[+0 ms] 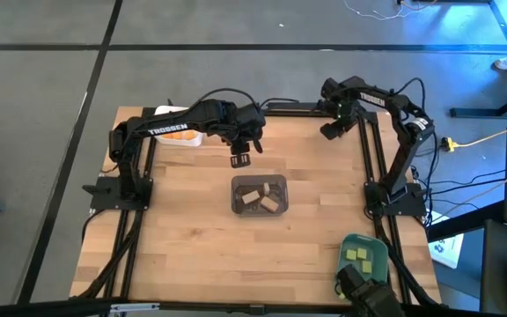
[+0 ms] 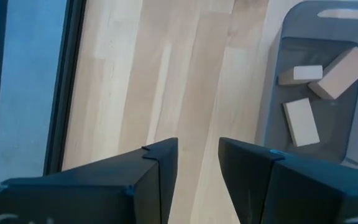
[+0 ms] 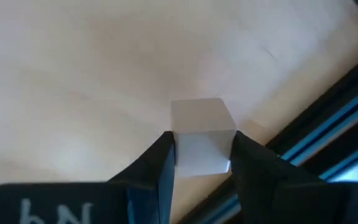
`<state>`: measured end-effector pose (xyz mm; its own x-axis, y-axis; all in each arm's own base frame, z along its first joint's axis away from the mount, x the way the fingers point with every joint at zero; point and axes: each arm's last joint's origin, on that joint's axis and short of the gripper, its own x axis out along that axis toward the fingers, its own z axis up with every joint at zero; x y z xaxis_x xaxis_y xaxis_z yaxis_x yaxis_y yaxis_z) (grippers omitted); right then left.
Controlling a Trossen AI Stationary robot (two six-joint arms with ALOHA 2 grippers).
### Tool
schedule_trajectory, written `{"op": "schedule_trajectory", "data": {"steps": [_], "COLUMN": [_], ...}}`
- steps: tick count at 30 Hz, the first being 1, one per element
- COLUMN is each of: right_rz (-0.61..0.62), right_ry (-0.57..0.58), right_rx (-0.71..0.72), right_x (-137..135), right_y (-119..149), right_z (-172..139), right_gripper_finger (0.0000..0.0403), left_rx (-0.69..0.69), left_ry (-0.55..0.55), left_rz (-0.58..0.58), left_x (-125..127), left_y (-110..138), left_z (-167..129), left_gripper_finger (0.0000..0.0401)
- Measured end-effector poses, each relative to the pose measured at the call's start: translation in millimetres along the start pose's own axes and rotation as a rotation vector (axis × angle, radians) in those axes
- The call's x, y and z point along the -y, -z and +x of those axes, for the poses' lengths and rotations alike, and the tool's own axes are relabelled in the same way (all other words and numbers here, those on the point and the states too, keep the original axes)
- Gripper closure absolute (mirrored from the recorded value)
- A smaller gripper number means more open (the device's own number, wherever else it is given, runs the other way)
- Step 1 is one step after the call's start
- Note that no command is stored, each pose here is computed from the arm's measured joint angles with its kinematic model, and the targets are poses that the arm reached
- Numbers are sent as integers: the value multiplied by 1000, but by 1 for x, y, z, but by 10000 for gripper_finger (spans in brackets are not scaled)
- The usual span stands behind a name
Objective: Sort & place blocks by color
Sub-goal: Put the brown block into the black bin
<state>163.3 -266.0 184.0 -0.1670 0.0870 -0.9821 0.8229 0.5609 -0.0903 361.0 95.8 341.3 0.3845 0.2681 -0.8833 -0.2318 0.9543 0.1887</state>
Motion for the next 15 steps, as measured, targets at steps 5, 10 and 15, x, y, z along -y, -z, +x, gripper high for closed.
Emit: {"op": "schedule_trajectory", "data": {"steps": [5,10,15], "right_rz": [-158,-330,-600], "right_ry": [11,37,-9], "right_rx": [-20,16,103], "right_x": [-23,-69,-129], "right_y": [0,5,20], "right_z": [-33,-69,-99], "right_gripper_finger": [280,280,280], "left_rx": [-38,-52,-127], "left_ry": [-1,-6,28], "left_rz": [18,33,113], "left_x": [-2,-7,-12], "left_y": [5,9,22], "left_z": [-3,-10,-20], "left_gripper_finger": [293,293,293]}}
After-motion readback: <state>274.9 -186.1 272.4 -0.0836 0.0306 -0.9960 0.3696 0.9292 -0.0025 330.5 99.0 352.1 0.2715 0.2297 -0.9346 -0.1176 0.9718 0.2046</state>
